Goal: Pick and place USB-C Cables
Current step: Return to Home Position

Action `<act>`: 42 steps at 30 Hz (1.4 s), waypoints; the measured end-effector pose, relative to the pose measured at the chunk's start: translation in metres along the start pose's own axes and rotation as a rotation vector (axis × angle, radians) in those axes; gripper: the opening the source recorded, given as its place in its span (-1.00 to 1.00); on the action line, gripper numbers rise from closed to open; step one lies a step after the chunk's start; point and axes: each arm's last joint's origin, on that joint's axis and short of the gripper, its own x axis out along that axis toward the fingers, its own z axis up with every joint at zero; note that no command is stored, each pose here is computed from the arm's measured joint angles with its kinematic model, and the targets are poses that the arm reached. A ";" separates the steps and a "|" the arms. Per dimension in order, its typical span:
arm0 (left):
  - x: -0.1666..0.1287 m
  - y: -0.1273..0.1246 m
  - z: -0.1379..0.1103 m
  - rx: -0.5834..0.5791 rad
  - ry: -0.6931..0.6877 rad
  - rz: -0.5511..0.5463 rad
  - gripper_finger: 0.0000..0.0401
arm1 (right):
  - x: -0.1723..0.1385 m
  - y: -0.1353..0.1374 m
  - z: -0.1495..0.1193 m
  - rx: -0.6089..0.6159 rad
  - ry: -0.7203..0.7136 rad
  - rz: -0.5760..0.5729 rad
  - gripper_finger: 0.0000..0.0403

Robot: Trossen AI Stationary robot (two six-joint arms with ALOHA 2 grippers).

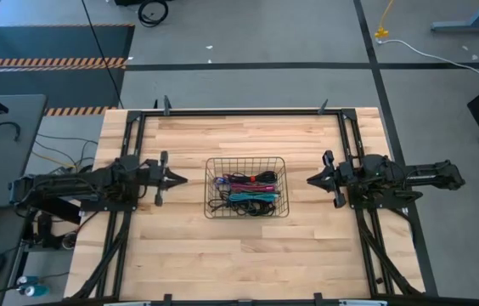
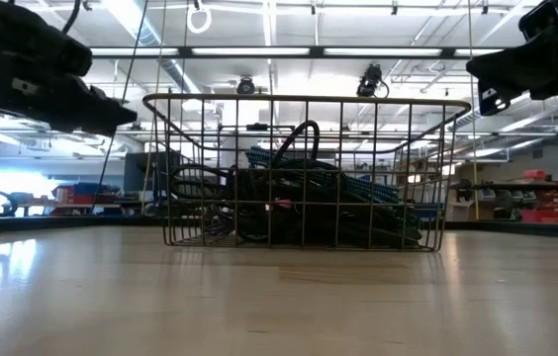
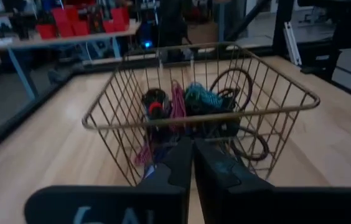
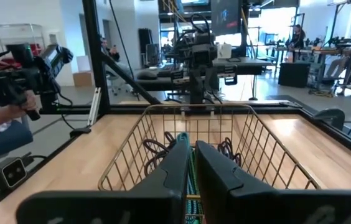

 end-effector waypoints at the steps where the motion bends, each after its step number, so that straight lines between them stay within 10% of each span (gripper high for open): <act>1: -0.001 0.000 0.000 -0.011 0.003 -0.001 -0.89 | 0.000 0.000 0.000 0.000 -0.002 0.001 -0.81; 42: -0.021 0.002 0.005 -0.010 -0.070 0.221 -0.89 | -0.001 -0.003 -0.012 -0.128 0.125 -0.092 -0.81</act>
